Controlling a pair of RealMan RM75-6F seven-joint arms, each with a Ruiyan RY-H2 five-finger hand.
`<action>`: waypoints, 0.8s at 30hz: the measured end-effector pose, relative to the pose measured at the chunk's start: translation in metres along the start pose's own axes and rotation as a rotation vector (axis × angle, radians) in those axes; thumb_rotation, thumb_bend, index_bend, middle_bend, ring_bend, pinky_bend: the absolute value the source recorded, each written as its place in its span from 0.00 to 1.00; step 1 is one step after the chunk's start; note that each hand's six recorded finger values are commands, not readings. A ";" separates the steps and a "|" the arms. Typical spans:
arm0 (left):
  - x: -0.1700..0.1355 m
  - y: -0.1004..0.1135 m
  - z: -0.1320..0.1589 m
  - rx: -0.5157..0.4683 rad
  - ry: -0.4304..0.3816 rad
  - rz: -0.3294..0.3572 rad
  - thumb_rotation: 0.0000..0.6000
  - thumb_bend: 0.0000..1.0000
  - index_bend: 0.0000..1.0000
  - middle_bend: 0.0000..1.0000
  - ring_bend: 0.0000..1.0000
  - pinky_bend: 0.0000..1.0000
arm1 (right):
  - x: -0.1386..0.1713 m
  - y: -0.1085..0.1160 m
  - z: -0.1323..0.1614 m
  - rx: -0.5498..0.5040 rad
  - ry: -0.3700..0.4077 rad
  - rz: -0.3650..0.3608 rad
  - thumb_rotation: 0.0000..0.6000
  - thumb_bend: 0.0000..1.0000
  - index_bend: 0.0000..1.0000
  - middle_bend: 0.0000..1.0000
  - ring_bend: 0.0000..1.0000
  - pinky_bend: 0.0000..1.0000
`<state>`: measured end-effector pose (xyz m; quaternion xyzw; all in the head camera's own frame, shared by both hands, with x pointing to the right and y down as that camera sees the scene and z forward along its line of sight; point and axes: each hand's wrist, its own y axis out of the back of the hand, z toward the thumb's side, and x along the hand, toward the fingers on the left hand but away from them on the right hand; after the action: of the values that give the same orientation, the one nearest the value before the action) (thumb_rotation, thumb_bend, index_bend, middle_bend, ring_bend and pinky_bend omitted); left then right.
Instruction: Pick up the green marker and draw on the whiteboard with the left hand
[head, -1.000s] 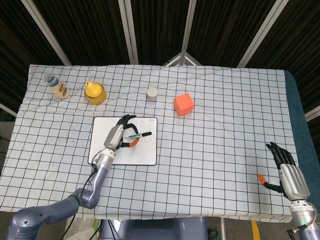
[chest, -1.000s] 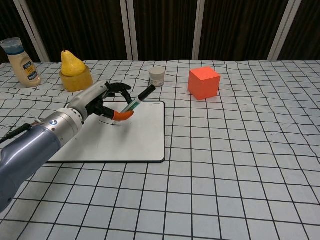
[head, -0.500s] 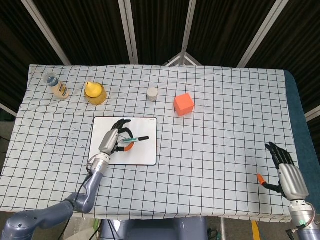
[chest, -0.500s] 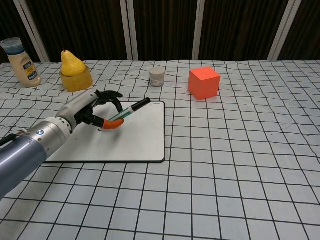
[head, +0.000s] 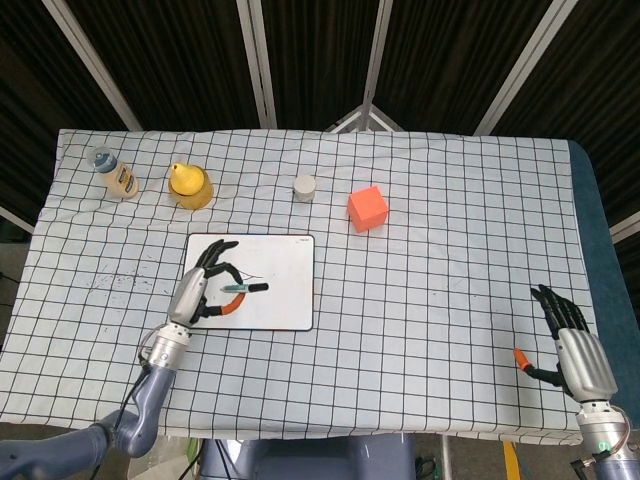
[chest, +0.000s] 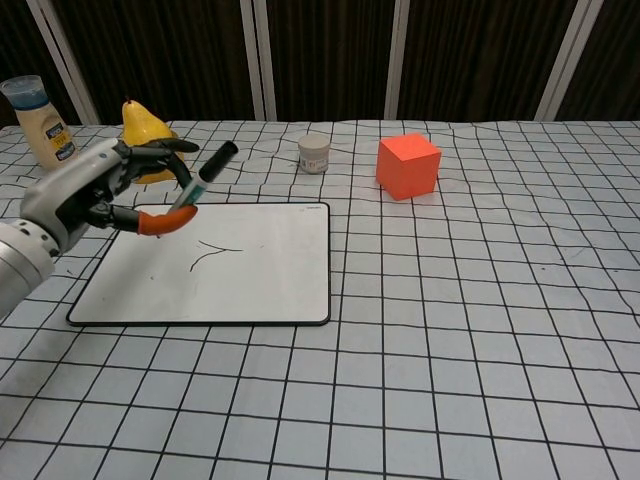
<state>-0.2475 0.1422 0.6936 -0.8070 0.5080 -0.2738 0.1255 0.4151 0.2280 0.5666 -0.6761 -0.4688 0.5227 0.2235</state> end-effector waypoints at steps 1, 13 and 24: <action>0.000 0.006 0.002 0.016 -0.010 0.007 1.00 0.57 0.67 0.12 0.00 0.01 | 0.000 0.000 0.000 0.001 0.000 0.000 1.00 0.32 0.00 0.00 0.00 0.00; 0.009 0.054 0.003 0.547 -0.035 0.009 1.00 0.50 0.65 0.11 0.00 0.01 | 0.001 0.000 0.000 0.006 -0.002 -0.004 1.00 0.32 0.00 0.00 0.00 0.00; 0.004 0.095 -0.059 0.956 0.217 -0.006 1.00 0.44 0.58 0.07 0.00 0.01 | 0.000 -0.001 0.000 0.012 -0.003 0.003 1.00 0.32 0.00 0.00 0.00 0.00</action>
<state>-0.3513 0.1007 0.6977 -0.6274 0.3332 -0.5592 0.4273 0.4148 0.2290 0.5675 -0.6746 -0.4648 0.5271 0.2260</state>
